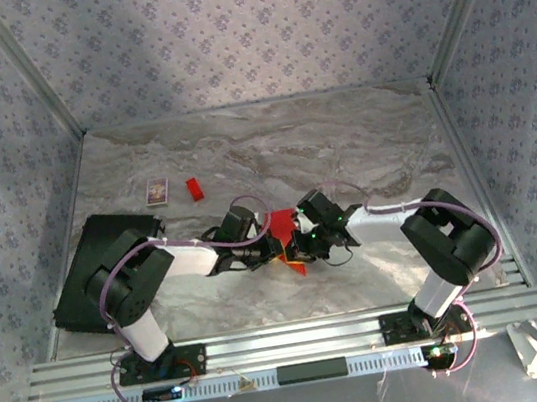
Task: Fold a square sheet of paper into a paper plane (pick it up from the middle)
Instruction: Third fold the triangle at the center of the table.
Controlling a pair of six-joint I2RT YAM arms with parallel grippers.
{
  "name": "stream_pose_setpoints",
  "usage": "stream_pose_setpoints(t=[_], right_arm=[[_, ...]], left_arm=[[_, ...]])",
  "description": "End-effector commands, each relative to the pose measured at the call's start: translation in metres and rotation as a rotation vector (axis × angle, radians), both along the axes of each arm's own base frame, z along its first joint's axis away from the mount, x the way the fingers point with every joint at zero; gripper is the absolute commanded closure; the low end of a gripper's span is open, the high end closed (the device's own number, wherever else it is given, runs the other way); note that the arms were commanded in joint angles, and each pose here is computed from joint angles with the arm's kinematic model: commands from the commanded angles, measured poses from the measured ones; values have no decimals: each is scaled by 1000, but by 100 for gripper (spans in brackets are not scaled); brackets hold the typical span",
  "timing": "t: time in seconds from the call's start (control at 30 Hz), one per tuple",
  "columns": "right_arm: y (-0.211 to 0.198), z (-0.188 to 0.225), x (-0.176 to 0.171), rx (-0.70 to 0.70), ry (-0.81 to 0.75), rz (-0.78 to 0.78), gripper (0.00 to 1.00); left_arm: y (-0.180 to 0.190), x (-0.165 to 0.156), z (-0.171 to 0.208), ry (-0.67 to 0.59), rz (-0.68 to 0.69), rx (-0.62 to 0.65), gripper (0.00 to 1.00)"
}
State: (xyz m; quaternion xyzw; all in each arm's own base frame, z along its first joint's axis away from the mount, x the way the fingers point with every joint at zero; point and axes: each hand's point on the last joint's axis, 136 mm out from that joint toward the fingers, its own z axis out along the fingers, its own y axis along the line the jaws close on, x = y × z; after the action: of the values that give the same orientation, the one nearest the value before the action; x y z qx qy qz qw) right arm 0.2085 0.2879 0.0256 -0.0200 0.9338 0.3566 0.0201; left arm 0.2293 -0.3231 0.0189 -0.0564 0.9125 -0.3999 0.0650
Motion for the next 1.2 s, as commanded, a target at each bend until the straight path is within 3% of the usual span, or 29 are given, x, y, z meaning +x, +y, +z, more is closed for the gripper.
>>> stream_pose_setpoints(t=[0.0,0.4,0.67,0.9,1.17], right_arm=[[-22,-31,-17,-82,72,-57,100],[-39,-35,-19,-105,50,-82,100],[-42,-39,-19,-113,52,-95,100],[-44,-42,-23,-123,57,-85,100],[-44,-46,-26,-130,70,-75,100]], left_arm=[[18,-12,-26,41,4,106,97],[3,10,35,-124,-8,23,90],[-13,-2,17,-70,-40,28,94],[6,0,-16,-6,23,120,96],[25,14,-16,2,51,132,96]])
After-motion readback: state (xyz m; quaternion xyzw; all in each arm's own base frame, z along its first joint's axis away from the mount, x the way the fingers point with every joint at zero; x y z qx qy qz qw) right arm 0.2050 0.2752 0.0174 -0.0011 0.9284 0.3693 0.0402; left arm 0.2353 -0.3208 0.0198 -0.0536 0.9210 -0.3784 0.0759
